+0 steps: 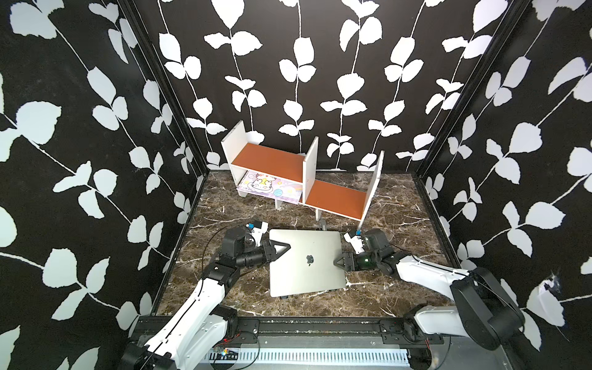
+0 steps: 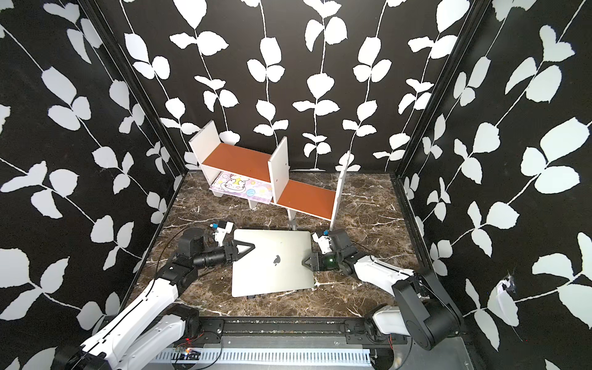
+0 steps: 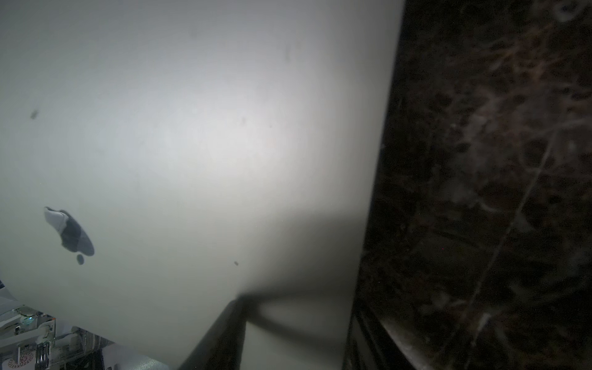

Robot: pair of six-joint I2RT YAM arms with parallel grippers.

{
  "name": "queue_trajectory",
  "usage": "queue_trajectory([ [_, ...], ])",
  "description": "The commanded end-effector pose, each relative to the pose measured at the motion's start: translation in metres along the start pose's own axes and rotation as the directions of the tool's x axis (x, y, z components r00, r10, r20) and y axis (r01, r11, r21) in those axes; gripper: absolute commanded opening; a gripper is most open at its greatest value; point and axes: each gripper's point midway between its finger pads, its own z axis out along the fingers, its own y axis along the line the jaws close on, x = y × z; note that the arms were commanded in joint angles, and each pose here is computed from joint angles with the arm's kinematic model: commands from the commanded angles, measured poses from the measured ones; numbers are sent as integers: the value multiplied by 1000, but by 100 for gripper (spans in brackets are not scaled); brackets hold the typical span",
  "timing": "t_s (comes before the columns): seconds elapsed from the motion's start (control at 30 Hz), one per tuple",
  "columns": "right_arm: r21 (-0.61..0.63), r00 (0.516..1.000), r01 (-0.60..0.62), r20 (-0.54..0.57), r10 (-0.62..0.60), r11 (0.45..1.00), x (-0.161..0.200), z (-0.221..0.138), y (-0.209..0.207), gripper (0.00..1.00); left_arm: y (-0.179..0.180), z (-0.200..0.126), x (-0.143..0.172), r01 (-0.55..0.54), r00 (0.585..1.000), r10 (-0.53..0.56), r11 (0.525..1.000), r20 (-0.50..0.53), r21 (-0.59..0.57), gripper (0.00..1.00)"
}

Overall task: Close the laptop lid and set it aside
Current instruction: Pick up the laptop from the computer stand.

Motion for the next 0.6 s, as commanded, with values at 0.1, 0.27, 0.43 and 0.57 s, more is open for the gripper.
queue_trajectory([
  [0.1, -116, 990, 118, 90, -108, 986, -28, -8, 39, 52, -35, -8, -4, -105, 994, 106, 991, 1, 80, 25],
  [0.27, -93, 982, 141, 140, -127, 986, -36, -23, 45, 52, -49, -12, -10, -120, 993, 119, 987, 16, 103, 8],
  [0.43, -65, 964, 180, 208, -163, 982, -48, -48, 55, 52, -64, -17, -15, -121, 993, 118, 985, 27, 123, 0],
  [0.57, -8, 942, 227, 255, -218, 974, -58, -75, 65, 52, -82, -25, -20, -152, 988, 146, 978, 53, 142, 0],
])
